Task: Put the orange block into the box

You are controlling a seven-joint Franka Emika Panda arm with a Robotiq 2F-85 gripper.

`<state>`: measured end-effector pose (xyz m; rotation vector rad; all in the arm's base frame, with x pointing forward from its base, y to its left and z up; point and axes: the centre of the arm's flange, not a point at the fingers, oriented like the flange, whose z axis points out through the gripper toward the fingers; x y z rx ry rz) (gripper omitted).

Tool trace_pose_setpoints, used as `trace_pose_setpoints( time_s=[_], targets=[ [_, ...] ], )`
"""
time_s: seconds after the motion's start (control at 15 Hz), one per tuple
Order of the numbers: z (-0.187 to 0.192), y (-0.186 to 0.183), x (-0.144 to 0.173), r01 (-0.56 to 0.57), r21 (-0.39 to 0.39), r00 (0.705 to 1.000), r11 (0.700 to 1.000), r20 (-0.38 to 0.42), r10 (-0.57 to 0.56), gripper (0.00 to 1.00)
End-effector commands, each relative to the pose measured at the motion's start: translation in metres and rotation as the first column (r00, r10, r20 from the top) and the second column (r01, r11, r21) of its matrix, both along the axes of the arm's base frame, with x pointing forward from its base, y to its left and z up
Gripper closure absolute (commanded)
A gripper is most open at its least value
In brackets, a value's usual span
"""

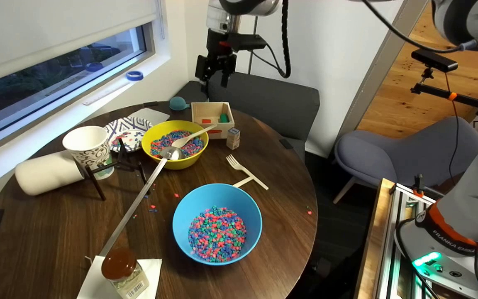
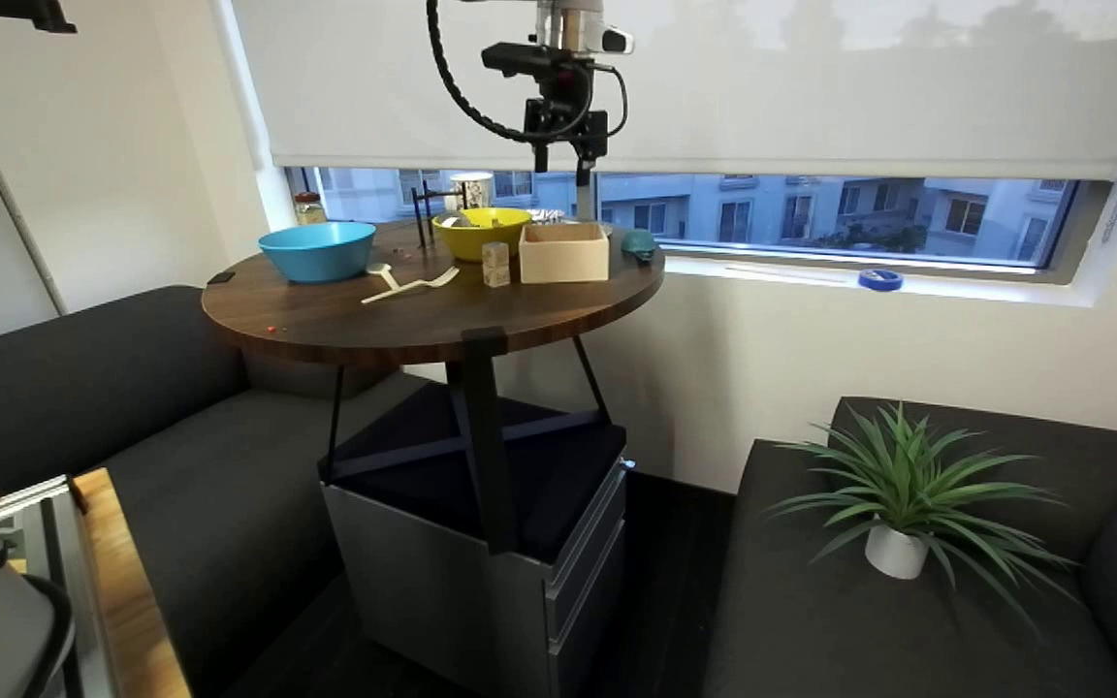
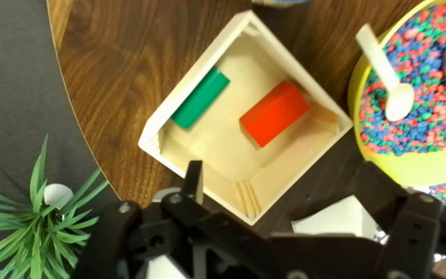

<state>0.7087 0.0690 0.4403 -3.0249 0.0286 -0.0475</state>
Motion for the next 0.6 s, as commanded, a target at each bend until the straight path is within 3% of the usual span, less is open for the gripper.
trace_pose_setpoints(
  time_s=[0.0, 0.2, 0.53],
  targets=[
    [0.042, 0.007, -0.055, 0.059, 0.027, 0.994, 0.998, -0.099, -0.056, 0.00],
    [0.071, 0.013, -0.093, 0.152, 0.017, 0.982, 0.988, -0.114, -0.149, 0.00],
    [0.109, 0.035, -0.150, 0.111, -0.040, 0.990, 0.993, 0.087, -0.107, 0.00]
  ],
)
